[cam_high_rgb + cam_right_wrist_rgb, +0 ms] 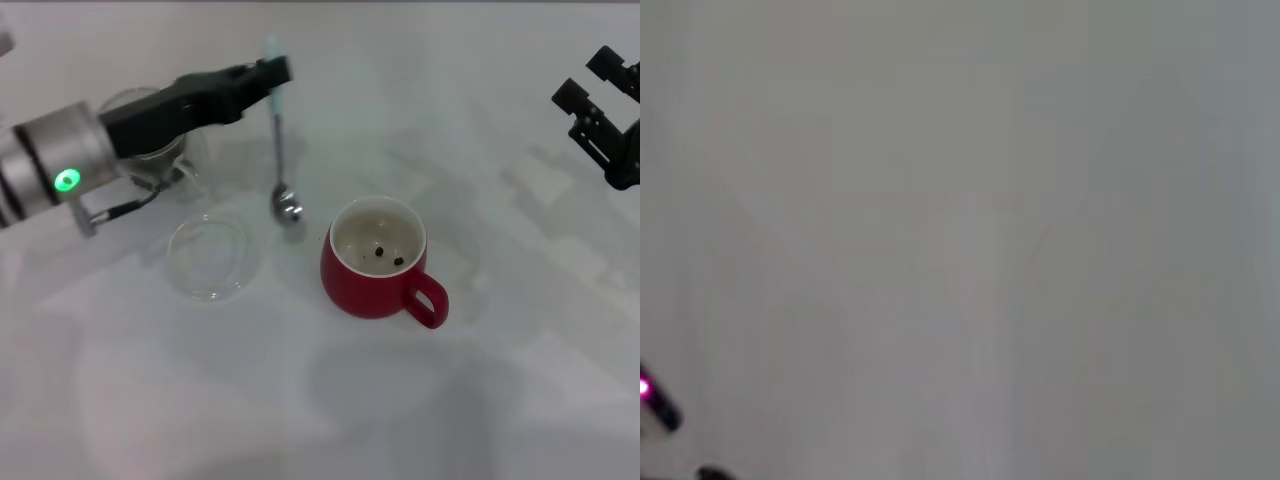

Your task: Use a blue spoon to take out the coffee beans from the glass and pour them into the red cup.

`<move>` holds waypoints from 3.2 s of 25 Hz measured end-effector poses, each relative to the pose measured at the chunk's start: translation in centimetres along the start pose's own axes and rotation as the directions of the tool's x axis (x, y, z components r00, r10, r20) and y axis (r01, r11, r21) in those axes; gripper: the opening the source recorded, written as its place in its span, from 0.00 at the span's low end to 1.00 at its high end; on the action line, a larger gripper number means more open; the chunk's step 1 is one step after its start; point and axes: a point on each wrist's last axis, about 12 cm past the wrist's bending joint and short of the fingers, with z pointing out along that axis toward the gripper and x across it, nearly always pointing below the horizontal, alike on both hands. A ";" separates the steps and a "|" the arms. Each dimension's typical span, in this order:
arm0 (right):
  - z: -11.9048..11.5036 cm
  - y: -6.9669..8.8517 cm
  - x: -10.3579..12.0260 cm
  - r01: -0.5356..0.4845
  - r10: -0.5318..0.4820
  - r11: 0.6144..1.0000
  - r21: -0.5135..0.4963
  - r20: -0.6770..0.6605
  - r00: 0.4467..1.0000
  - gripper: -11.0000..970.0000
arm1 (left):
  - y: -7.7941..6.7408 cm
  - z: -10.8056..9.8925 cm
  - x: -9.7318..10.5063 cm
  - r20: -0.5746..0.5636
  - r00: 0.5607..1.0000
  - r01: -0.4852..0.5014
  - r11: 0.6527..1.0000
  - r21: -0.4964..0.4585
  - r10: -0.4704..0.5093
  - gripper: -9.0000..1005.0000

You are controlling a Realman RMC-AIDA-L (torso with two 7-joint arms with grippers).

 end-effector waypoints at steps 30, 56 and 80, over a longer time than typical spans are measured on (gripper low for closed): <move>-1.0 0.1 0.0 -0.033 0.033 0.999 0.028 0.006 0.999 0.57 | 2.1 -6.4 6.3 0.021 0.994 0.108 0.957 -0.269 -0.107 0.22; -0.8 -0.7 -0.4 -0.010 0.010 0.999 0.030 0.004 1.000 0.57 | 2.6 -7.0 4.6 -0.001 1.000 -0.016 0.964 -0.264 0.016 0.32; -3.8 1.5 -0.5 0.083 -0.100 0.983 0.162 0.103 0.990 0.57 | 1.8 -24.9 4.8 0.099 0.838 -0.275 0.572 -0.773 0.537 0.38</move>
